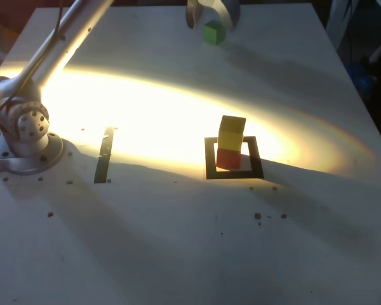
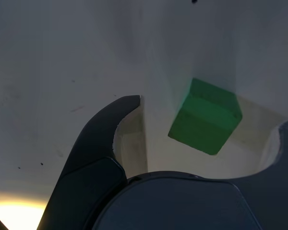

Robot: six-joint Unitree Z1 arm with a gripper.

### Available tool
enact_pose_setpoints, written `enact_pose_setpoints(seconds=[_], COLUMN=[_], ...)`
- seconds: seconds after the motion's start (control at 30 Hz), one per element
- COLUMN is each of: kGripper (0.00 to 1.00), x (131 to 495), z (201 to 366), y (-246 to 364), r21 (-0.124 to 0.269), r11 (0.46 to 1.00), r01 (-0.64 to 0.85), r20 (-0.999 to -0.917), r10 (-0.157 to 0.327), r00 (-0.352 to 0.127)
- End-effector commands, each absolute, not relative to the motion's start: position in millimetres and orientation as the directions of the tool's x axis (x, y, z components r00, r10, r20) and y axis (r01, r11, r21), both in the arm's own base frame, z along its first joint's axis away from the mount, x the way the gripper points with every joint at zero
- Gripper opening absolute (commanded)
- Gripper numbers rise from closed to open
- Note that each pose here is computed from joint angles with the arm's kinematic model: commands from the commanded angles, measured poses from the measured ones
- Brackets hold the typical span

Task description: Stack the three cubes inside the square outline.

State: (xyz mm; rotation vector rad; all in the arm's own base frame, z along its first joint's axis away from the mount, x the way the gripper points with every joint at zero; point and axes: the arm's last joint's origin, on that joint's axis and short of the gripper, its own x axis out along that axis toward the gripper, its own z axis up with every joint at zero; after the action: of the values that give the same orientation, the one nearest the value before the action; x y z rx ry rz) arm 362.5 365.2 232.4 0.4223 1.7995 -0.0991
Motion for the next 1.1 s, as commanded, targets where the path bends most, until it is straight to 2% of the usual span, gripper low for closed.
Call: enact_pose_setpoints(seconds=[0.0,0.17,0.4,0.63,0.87,1.07], kGripper=[0.85,0.74,0.53,0.43,0.4,0.32], x=[362.7,364.5,368.3,370.2,367.4,364.6], z=[227.6,221.1,219.5,212.0,212.5,216.6], y=[364.5,365.6,366.5,371.9,378.7,377.2], r21=[0.135,0.124,0.12,0.118,0.127,0.097], r11=[0.931,0.932,0.932,0.928,0.924,0.934], r01=[0.34,0.341,0.342,0.353,0.36,0.343], r20=[-0.9495,-0.9522,-0.9645,-0.9692,-0.9727,-0.9846], r10=[0.219,0.208,0.191,0.185,0.187,0.14], r00=[-0.225,-0.224,-0.182,-0.162,-0.137,-0.104])
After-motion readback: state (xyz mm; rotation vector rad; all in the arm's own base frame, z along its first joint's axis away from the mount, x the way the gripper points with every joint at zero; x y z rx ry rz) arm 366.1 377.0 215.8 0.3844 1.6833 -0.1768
